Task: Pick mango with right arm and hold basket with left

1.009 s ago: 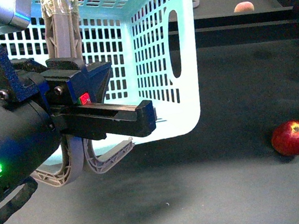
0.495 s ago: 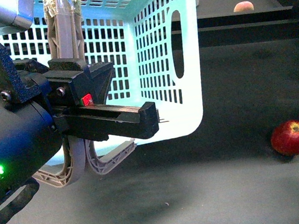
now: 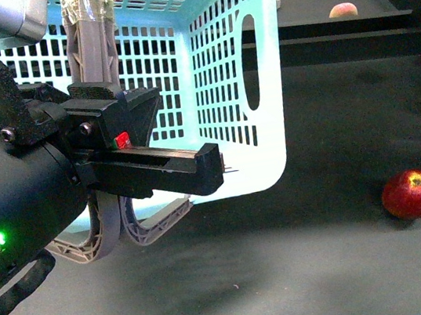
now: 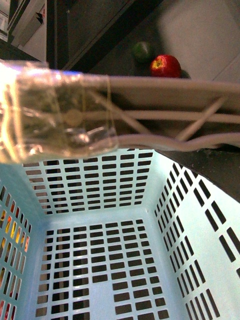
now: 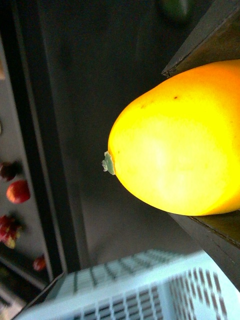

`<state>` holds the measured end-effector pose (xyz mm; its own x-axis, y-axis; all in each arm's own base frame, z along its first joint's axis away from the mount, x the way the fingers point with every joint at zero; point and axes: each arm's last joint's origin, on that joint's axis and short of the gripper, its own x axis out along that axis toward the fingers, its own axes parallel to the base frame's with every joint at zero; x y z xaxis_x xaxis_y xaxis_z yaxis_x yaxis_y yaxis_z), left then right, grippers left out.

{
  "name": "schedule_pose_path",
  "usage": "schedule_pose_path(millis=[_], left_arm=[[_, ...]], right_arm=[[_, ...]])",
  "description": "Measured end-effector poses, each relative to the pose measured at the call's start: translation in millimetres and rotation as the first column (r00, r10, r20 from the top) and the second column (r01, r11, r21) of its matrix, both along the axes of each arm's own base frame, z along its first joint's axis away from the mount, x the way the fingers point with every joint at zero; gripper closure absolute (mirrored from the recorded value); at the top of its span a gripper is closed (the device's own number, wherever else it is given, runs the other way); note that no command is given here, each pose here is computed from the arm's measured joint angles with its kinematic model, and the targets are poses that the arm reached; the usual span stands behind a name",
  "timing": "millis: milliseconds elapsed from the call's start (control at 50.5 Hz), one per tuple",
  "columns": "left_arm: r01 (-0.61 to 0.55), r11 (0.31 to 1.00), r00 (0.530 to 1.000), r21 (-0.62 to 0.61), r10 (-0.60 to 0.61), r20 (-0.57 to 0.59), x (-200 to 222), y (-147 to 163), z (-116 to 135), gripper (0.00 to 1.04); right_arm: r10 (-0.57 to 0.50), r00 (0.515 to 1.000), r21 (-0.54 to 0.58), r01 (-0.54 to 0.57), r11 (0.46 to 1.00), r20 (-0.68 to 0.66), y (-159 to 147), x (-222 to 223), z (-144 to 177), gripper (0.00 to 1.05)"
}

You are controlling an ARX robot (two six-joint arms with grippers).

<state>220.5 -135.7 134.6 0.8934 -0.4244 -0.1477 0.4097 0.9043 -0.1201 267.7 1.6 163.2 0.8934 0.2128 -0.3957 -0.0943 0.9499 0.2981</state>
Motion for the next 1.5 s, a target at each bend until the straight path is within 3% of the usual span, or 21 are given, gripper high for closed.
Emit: schedule_pose_path(millis=[198,514,1108,1503], left_arm=[[-0.002,1.0,1.0,0.0,0.002,0.0,0,0,0,0.99],[0.001,1.0,1.0,0.001,-0.001,0.0,0,0,0,0.99],[0.0,1.0,1.0,0.0,0.0,0.0,0,0,0,0.99],[-0.001,1.0,1.0,0.0,0.001,0.0,0,0,0,0.99]], right_arm=[[0.057,0.995,0.055,-0.061,0.997,0.078,65,-8,29,0.39],[0.097,0.989,0.134,-0.112,0.985,0.115,133,-4,19,0.39],[0.032,0.997,0.166,-0.044,0.985,0.077,150,34,-24,0.4],[0.04,0.996,0.169,-0.054,0.984,0.081,167,57,-29,0.4]])
